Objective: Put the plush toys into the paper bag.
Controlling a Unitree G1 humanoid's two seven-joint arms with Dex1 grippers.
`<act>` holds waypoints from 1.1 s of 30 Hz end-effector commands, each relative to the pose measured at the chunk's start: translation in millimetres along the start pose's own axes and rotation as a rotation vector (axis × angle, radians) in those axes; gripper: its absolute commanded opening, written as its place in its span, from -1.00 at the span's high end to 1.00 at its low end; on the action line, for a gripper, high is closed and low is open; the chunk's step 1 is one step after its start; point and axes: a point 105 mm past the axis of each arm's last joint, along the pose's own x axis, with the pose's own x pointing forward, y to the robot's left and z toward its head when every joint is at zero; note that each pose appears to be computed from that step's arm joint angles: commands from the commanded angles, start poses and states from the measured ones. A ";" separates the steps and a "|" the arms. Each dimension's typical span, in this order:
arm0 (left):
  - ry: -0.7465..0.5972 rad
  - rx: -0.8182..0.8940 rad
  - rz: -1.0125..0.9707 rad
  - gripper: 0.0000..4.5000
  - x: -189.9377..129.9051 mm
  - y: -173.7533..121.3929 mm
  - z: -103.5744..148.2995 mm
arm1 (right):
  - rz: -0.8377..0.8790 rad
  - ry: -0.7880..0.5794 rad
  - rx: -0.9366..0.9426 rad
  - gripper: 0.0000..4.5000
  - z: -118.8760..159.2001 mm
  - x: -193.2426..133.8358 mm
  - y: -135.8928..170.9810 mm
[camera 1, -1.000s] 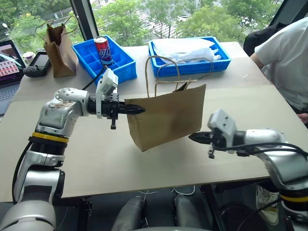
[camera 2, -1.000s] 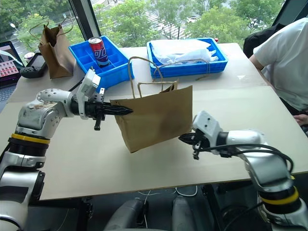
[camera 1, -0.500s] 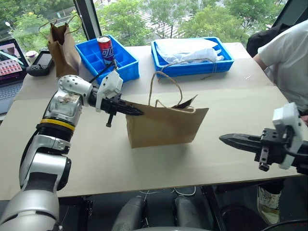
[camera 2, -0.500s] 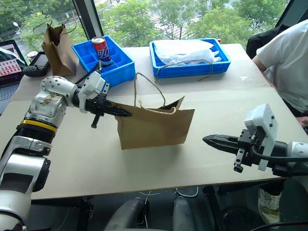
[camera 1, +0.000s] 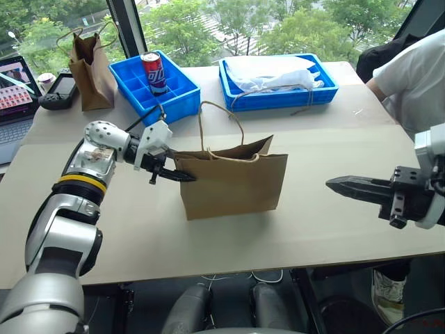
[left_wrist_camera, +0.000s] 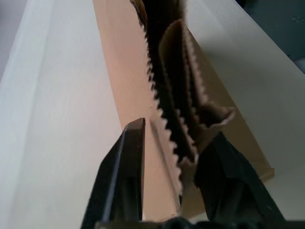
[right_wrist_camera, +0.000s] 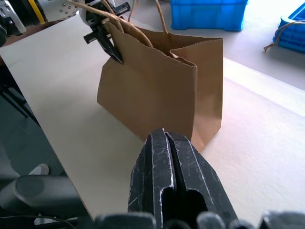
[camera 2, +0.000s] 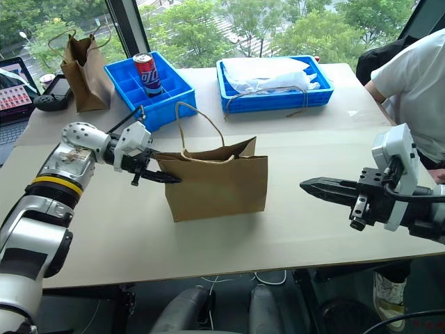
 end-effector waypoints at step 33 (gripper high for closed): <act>-0.108 -0.326 0.932 -1.00 -112.8 -52.1 -21.5 | -0.216 -0.150 0.022 -0.48 -19.2 -4.7 -49.7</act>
